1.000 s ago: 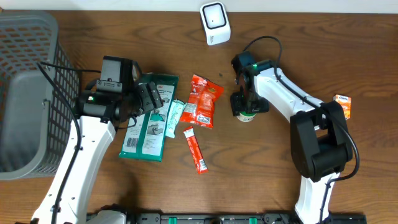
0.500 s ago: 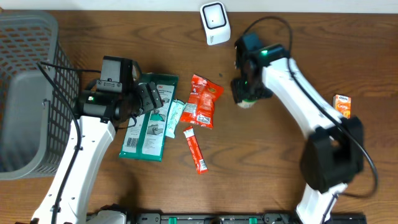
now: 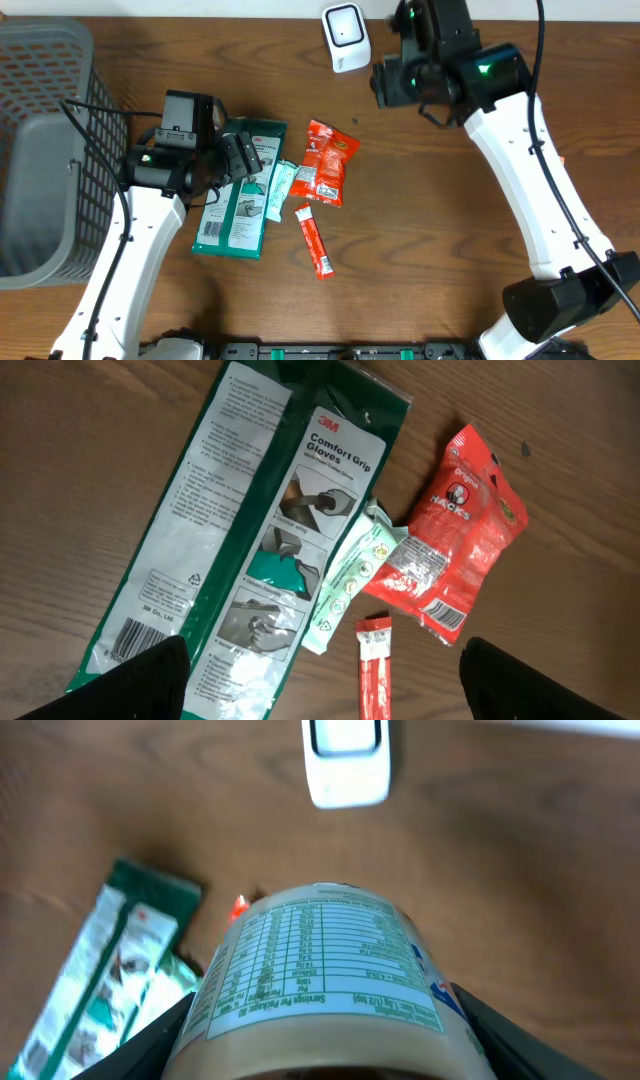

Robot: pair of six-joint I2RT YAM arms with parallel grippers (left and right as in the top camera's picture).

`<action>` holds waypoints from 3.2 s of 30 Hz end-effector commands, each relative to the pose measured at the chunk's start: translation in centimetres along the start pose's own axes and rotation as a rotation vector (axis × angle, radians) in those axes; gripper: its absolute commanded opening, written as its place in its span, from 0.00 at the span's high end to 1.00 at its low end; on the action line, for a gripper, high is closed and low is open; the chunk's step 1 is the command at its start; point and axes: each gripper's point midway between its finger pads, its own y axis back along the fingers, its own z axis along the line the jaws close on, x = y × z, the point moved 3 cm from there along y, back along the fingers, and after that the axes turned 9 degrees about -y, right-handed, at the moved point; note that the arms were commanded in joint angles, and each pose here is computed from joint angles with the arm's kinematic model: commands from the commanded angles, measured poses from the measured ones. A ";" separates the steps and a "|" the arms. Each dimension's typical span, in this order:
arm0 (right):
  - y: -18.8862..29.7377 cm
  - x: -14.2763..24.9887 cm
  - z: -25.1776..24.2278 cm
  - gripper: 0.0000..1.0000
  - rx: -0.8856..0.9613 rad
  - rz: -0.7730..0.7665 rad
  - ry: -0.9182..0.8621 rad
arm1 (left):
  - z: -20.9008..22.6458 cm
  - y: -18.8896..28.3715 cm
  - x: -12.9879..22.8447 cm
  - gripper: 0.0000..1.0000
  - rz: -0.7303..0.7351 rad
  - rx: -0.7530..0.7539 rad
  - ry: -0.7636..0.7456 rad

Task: Scan the item barcode
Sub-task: 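Carry the jar up to the white scanner with the right gripper, then swing the jar right and lower it beside the Kleenex pack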

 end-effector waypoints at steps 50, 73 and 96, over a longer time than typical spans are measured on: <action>-15.8 -13.2 1.3 0.91 -0.013 -0.711 0.097 | 0.0 0.5 -0.5 0.13 -0.023 -0.003 -0.006; -1.6 8.2 -16.8 0.90 0.406 0.398 -0.112 | 0.0 0.5 -0.5 0.13 -0.023 -0.003 -0.006; -8.4 18.3 -29.9 0.80 0.520 0.352 -0.381 | 0.0 0.5 -0.5 0.13 -0.023 -0.003 -0.006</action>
